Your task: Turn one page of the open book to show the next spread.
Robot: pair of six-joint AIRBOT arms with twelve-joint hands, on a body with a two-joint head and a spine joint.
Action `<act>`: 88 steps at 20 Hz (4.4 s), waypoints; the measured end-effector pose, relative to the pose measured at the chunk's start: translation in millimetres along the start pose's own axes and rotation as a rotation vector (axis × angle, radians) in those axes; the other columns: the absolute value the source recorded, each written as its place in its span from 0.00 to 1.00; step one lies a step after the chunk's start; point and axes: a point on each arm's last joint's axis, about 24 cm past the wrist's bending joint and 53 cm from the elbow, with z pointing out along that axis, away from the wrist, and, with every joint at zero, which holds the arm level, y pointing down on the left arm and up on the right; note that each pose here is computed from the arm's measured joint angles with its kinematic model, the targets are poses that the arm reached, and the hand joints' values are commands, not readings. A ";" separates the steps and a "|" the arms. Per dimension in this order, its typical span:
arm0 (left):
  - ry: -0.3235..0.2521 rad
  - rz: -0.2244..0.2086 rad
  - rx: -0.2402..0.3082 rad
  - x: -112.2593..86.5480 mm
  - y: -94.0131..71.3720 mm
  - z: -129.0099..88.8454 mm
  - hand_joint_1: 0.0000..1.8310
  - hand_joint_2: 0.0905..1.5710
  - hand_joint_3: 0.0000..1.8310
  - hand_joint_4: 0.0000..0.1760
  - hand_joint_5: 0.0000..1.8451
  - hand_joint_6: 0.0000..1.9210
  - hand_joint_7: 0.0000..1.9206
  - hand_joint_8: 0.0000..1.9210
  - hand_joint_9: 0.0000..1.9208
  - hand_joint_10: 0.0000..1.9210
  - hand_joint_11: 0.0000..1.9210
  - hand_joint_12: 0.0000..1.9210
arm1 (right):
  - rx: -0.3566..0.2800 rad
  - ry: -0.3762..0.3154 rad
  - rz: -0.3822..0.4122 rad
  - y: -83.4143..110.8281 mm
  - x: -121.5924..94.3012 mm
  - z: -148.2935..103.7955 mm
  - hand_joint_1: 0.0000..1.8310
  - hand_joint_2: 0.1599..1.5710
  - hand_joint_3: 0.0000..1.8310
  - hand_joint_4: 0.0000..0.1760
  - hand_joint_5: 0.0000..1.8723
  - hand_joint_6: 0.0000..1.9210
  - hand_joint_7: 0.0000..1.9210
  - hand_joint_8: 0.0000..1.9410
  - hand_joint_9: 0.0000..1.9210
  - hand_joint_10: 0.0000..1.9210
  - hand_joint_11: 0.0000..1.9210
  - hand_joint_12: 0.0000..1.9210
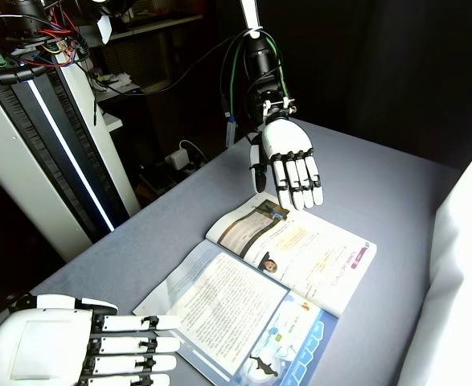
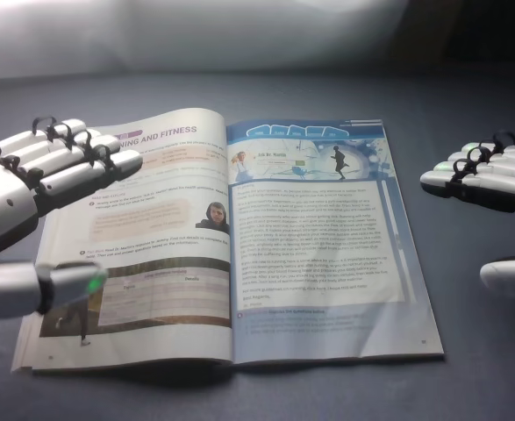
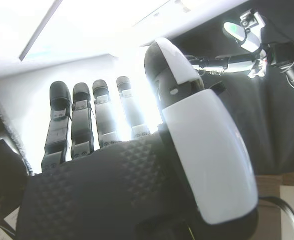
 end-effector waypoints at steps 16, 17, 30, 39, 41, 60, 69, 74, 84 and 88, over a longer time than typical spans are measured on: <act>-0.027 -0.002 -0.035 -10.8 10.9 -5.2 0.00 0.77 0.00 0.36 0.00 0.00 0.00 0.00 0.00 0.00 0.00 0.00 | -0.039 0.256 -0.201 20.3 46.2 38.2 0.00 0.76 0.00 0.00 0.00 0.00 0.00 0.00 0.00 0.00 0.00 0.00; -0.029 -0.001 -0.037 -11.6 11.6 -6.0 0.00 0.78 0.00 0.44 0.00 0.00 0.00 0.00 0.00 0.00 0.00 0.00 | -0.042 0.268 -0.201 20.3 50.1 39.4 0.00 0.76 0.00 0.00 0.00 0.00 0.00 0.00 0.00 0.00 0.00 0.00; -0.066 -0.005 -0.033 -21.8 8.8 -11.2 0.00 0.79 0.00 0.22 0.00 0.00 0.00 0.00 0.00 0.00 0.00 0.00 | -0.040 0.349 -0.187 12.6 79.3 60.1 0.00 0.72 0.00 0.00 0.00 0.00 0.00 0.00 0.00 0.00 0.00 0.00; -0.053 -0.010 -0.078 -14.7 19.8 -24.5 0.08 0.91 0.02 0.02 0.03 0.01 0.00 0.00 0.00 0.00 0.00 0.00 | -0.119 0.299 -0.130 30.6 83.2 91.5 0.00 0.75 0.00 0.00 0.00 0.00 0.00 0.00 0.00 0.00 0.00 0.00; -0.064 -0.026 -0.100 -14.1 25.3 -30.0 0.23 0.97 0.01 0.00 0.06 0.01 0.00 0.00 0.00 0.00 0.00 0.00 | -0.158 0.276 -0.105 41.8 86.5 104.4 0.00 0.75 0.00 0.00 0.00 0.00 0.00 0.00 0.00 0.00 0.00 0.00; -0.022 -0.065 -0.130 10.1 38.9 -31.9 0.00 1.00 0.05 0.00 0.07 0.00 0.03 0.01 0.00 0.00 0.00 0.00 | -0.706 0.082 -0.041 233.3 48.0 157.9 0.00 0.73 0.00 0.00 0.00 0.00 0.00 0.00 0.00 0.00 0.00 0.00; -0.039 -0.067 -0.128 5.6 38.9 -32.1 0.00 1.00 0.05 0.00 0.07 0.00 0.03 0.00 0.00 0.00 0.00 0.00 | -0.891 0.049 -0.093 278.0 25.0 108.1 0.00 0.74 0.00 0.00 0.00 0.00 0.00 0.00 0.00 0.00 0.00 0.00; -0.072 -0.054 -0.123 -6.3 32.2 -38.8 0.00 1.00 0.05 0.00 0.07 0.00 0.03 0.00 0.00 0.00 0.00 0.00 | -0.852 0.021 -0.113 261.3 4.5 83.2 0.00 0.74 0.00 0.00 0.00 0.00 0.00 0.00 0.00 0.00 0.00 0.00; -0.171 -0.016 -0.116 -34.5 22.1 -62.5 0.23 0.97 0.01 0.00 0.02 0.01 0.00 0.00 0.00 0.00 0.00 0.00 | -0.554 -0.017 -0.052 160.4 -13.4 45.2 0.00 0.72 0.00 0.08 0.00 0.00 0.00 0.00 0.00 0.00 0.00 0.00; -0.181 -0.005 -0.085 -38.0 14.1 -62.9 0.20 0.98 0.00 0.15 0.00 0.00 0.00 0.00 0.00 0.00 0.00 0.00 | -0.377 -0.074 -0.024 107.4 -22.8 28.4 0.00 0.68 0.00 0.00 0.00 0.00 0.00 0.00 0.00 0.00 0.00 0.00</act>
